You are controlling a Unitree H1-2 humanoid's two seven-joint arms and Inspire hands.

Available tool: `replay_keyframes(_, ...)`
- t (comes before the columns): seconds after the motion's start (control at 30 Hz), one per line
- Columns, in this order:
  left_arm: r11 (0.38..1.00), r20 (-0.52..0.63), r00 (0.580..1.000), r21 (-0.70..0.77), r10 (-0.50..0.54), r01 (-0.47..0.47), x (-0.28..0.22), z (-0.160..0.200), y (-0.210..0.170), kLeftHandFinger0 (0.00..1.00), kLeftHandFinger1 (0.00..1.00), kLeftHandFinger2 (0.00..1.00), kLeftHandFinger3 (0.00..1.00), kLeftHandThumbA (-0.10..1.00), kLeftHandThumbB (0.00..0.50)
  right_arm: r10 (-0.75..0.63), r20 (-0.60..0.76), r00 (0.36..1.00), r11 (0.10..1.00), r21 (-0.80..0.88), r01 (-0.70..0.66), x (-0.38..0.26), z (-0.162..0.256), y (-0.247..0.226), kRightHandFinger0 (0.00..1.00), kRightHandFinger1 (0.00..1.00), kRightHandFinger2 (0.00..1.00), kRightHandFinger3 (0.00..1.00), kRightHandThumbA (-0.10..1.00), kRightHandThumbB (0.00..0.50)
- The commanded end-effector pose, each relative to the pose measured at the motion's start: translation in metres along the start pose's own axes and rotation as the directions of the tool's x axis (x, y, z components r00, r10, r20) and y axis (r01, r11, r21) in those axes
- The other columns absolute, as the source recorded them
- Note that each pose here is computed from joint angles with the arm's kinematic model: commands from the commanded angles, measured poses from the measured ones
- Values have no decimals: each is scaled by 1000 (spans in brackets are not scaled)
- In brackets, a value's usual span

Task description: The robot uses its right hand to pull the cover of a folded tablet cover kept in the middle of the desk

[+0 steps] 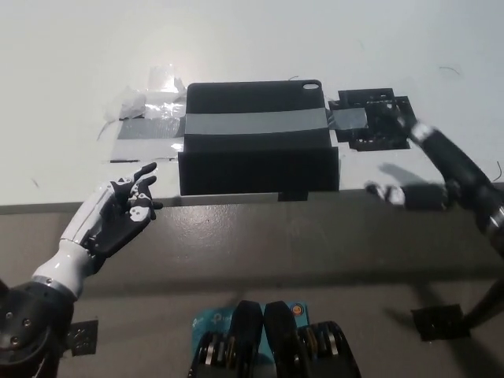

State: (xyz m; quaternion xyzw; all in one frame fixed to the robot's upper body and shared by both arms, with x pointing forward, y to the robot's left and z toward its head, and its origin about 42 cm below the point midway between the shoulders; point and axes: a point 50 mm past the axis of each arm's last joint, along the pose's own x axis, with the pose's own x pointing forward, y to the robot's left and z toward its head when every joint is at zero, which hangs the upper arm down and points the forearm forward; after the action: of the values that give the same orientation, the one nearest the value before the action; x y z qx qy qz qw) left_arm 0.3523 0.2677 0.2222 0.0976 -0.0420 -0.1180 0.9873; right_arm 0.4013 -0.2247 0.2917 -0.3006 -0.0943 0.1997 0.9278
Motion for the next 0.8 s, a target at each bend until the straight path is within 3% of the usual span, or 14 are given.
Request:
replay_keyframes(0.0,1000,34,999,-14,-23,24,3,9,-3,781,962,1000,1000,1000,251,-21,114,993,992,-119,35,31,50,-15,1000,1000,1000,1000,711,500)
replay_keyframes(0.1,999,37,999,-12,-29,30,4,11,-5,773,950,1000,1000,1000,261,-2,113,994,971,-237,28,59,78,-21,1000,1000,1000,1000,768,500)
replay_keyframes(0.23,1000,39,999,-3,-26,26,4,13,-6,757,947,1000,1000,1000,251,43,80,996,942,-334,-14,85,86,-12,1000,1000,1000,1000,782,500)
replay_keyframes(0.47,1000,32,999,-7,-25,26,3,13,-7,746,944,1000,1000,1000,235,124,-88,988,899,-411,-150,124,73,17,1000,1000,1000,1000,739,500)
replay_keyframes(0.6,999,33,999,-5,-37,37,1,11,-6,735,940,1000,1000,1000,243,150,-170,974,917,-343,-201,142,51,34,1000,1000,1000,1000,683,500)
replay_keyframes(0.77,998,34,999,-54,-38,40,2,9,-5,730,937,1000,1000,1000,308,152,-230,961,946,-249,-209,153,33,37,1000,1000,1000,1000,673,500)
